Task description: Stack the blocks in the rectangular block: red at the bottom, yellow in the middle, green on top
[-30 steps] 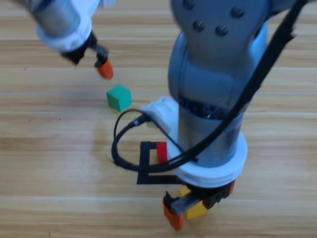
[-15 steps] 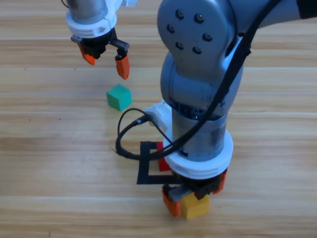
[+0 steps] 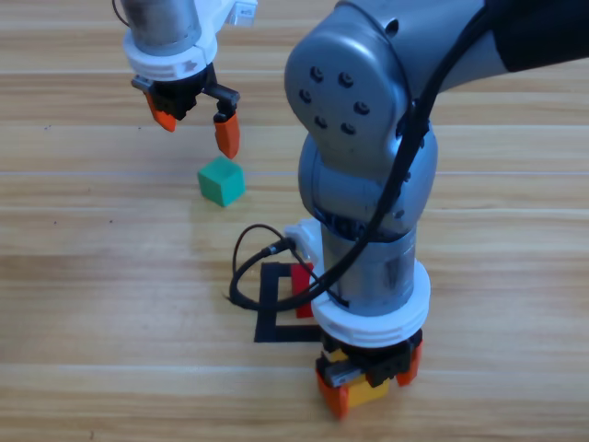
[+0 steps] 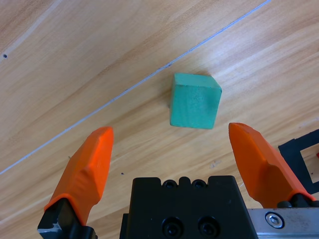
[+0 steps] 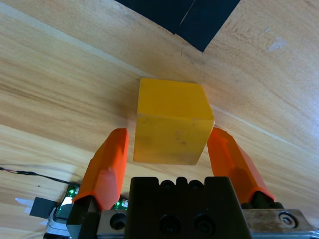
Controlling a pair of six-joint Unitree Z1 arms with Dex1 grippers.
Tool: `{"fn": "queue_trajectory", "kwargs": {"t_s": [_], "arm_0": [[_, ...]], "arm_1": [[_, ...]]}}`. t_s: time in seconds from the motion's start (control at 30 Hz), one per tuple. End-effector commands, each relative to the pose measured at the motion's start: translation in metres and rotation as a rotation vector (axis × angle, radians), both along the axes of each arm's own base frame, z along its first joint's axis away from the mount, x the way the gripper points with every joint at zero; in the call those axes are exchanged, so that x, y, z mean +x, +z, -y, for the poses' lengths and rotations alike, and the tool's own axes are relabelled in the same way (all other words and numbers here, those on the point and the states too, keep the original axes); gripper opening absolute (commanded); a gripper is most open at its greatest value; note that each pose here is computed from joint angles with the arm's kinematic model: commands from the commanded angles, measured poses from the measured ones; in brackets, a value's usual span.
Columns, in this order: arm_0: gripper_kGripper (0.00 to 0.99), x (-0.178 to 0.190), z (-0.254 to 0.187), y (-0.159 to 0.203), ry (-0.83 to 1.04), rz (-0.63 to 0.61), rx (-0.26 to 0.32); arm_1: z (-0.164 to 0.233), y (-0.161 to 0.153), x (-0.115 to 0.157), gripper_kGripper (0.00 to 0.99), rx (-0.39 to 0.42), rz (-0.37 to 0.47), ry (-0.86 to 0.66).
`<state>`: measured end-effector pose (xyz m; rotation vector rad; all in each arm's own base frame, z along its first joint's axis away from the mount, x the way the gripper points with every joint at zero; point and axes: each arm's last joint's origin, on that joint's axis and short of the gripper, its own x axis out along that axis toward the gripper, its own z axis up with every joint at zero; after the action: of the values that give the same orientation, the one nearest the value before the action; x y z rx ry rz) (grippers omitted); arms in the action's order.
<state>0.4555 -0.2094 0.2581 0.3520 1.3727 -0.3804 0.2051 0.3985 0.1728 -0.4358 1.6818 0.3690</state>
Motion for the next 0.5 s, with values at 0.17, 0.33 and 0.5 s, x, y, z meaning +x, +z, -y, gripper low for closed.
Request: {"fn": "queue_trajectory", "kwargs": {"t_s": [0.17, 0.33, 0.5], "arm_0": [[0.990, -0.003, 0.015, -0.033, -0.012, -0.085, 0.027], [0.990, -0.004, 0.016, -0.033, -0.015, -0.084, 0.026], [0.990, -0.003, 0.016, -0.035, -0.009, -0.083, 0.030]], "arm_1": [[0.005, -0.029, 0.009, 0.727, -0.052, -0.011, -0.030], [0.006, -0.016, 0.010, 0.727, -0.029, 0.023, -0.024], [0.007, -0.006, 0.011, 0.792, -0.037, 0.087, -0.023]]}}
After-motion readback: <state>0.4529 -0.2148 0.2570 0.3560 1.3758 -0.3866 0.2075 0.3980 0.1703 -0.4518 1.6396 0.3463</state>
